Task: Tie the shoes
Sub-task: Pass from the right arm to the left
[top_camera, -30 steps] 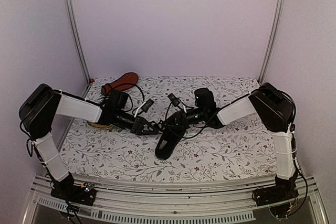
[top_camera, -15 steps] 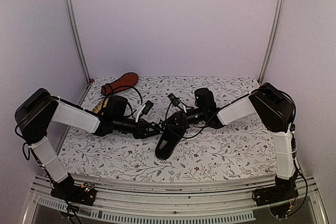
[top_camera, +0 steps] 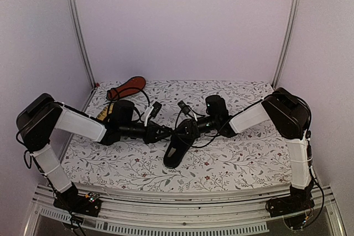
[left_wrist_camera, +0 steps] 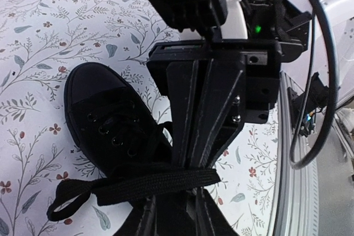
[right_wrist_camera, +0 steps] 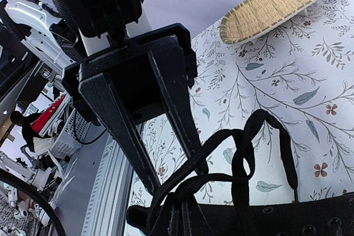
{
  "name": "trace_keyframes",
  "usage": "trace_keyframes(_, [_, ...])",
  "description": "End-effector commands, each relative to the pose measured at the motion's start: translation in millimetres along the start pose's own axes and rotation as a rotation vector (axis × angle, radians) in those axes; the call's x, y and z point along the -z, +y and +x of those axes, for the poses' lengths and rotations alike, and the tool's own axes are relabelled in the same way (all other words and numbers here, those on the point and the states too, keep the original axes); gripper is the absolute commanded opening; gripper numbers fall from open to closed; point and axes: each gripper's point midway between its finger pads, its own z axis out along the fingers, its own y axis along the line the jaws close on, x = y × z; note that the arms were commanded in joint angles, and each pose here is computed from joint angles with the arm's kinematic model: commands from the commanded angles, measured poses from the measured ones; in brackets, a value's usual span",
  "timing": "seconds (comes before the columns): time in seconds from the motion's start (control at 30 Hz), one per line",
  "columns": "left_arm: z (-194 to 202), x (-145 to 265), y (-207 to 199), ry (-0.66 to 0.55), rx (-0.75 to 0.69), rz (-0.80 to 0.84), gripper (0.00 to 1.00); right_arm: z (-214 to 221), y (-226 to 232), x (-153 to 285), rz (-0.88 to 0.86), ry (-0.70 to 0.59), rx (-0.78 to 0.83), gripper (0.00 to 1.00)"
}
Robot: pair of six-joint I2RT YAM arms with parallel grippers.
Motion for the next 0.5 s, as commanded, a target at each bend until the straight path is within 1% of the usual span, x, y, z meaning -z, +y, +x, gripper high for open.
trace_keyframes(0.0, [3, -7, -8, -0.003, -0.008, 0.043, 0.26, -5, 1, 3, 0.008, -0.016, 0.007, 0.02])
trace_keyframes(0.23, [13, -14, -5, 0.028, 0.016, 0.051, 0.29, -9, 4, 3, 0.002, -0.023, 0.014, 0.02])
trace_keyframes(0.47, [11, -19, -4, 0.027, 0.018, 0.062, 0.34, -9, 5, 3, -0.004, -0.023, 0.015, 0.02])
